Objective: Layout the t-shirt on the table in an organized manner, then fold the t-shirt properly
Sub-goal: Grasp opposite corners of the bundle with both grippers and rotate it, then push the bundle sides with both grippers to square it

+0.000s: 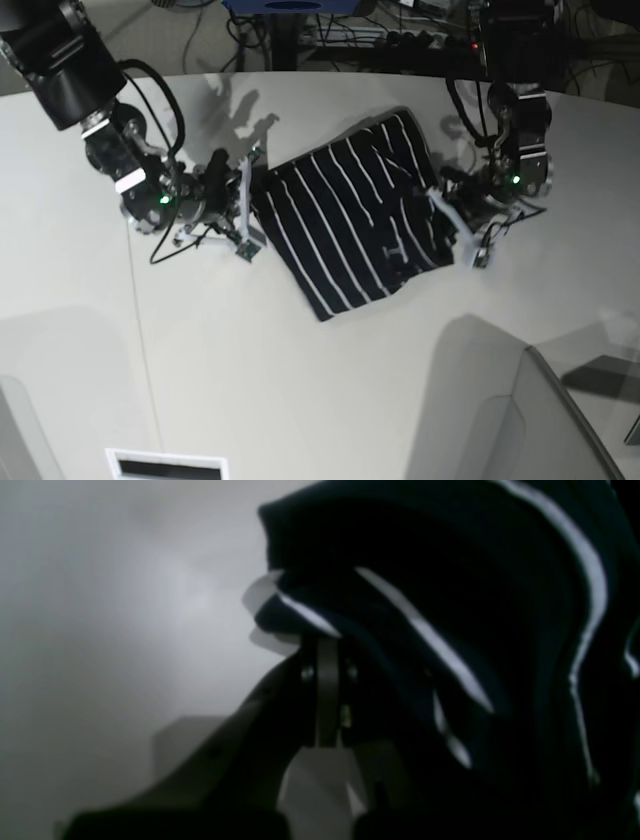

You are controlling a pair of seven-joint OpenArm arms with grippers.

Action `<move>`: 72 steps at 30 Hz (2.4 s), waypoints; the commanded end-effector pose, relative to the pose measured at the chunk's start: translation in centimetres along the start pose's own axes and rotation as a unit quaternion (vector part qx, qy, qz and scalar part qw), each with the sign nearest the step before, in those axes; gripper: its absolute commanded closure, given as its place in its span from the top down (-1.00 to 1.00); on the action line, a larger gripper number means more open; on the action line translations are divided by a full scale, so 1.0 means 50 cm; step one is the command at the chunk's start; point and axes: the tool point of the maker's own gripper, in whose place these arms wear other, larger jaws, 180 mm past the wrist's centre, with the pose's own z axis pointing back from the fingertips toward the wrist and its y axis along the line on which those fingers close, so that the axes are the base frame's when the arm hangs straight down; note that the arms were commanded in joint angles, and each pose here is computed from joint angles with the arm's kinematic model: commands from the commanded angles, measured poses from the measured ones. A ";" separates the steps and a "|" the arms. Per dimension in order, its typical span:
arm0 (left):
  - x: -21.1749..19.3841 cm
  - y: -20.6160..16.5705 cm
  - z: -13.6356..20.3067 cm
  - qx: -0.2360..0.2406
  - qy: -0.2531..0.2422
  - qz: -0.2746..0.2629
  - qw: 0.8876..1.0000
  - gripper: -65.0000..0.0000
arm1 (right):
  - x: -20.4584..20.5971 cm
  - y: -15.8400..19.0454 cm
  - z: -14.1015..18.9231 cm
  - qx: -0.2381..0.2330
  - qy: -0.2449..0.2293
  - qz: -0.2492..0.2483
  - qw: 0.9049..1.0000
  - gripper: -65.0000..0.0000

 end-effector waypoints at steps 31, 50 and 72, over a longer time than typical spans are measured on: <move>0.209 -0.023 0.019 0.021 -0.128 -0.093 0.987 -1.00 | -0.104 -0.187 0.145 -0.130 0.046 -0.027 0.990 -1.00; -0.133 -0.092 0.125 0.021 -0.025 -0.022 0.999 -1.00 | 0.117 -0.262 0.046 -0.114 -0.080 -0.008 0.990 -1.00; 0.073 -0.102 -0.048 -0.023 -0.062 -0.014 0.998 -1.00 | 0.009 -0.154 0.020 -0.075 -0.015 -0.006 0.997 -1.00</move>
